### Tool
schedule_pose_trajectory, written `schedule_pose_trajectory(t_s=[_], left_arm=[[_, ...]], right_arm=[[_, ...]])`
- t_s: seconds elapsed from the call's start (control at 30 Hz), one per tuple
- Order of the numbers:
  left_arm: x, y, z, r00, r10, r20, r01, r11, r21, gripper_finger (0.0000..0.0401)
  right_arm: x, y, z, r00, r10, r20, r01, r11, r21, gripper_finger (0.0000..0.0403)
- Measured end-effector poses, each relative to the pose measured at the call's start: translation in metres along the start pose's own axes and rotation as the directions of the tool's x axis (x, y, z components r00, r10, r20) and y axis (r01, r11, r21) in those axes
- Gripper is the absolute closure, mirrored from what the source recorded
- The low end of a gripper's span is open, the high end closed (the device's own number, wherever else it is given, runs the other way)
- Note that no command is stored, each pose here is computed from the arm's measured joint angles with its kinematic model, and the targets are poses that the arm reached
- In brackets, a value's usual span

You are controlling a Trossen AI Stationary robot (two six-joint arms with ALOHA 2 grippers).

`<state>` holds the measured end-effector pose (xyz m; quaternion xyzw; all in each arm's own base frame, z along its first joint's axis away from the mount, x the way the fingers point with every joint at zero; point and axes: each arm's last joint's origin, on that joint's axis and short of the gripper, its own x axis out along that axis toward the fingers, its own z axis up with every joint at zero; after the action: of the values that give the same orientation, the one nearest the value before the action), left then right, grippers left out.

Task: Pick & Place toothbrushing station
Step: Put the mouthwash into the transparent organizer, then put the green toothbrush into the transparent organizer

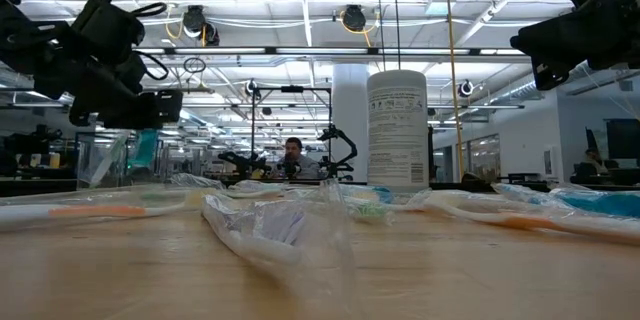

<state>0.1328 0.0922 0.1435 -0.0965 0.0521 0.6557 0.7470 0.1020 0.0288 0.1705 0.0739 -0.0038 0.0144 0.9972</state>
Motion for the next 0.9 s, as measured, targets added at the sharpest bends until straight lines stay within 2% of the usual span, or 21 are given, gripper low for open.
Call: schedule_pose_trajectory(t_s=[0.1, 0.2, 0.33, 0.67, 0.8, 0.9], left_arm=[[0.003, 0.002, 0.001, 1.000, -0.014, -0.013, 0.015, 1.000, 0.017, 0.0272], [0.006, 0.003, 0.001, 0.998, -0.051, -0.034, 0.049, 0.998, -0.042, 0.0271], [0.010, 0.006, 0.002, 0.999, -0.033, -0.037, 0.030, 0.997, -0.074, 0.0271], [0.011, 0.007, 0.002, 0.999, -0.031, -0.039, 0.029, 0.999, -0.039, 0.0270], [0.011, 0.006, 0.003, 0.996, -0.079, -0.048, 0.077, 0.996, -0.038, 0.0270], [0.010, 0.001, 0.007, 0.988, -0.154, -0.022, 0.154, 0.988, -0.025, 0.0270]], right_arm=[[0.000, 0.000, 0.000, 1.000, 0.000, 0.000, 0.000, 1.000, 0.000, 0.0344], [0.000, 0.000, 0.000, 1.000, 0.000, 0.000, 0.000, 1.000, 0.000, 0.0344], [0.000, 0.000, 0.000, 1.000, 0.000, 0.000, 0.000, 1.000, 0.000, 0.0344], [0.000, 0.000, 0.000, 1.000, 0.000, 0.000, 0.000, 1.000, 0.000, 0.0344], [0.000, 0.000, 0.000, 1.000, 0.000, 0.000, 0.000, 1.000, 0.000, 0.0344], [0.000, 0.000, 0.000, 1.000, 0.000, 0.000, 0.000, 1.000, 0.000, 0.0344]])
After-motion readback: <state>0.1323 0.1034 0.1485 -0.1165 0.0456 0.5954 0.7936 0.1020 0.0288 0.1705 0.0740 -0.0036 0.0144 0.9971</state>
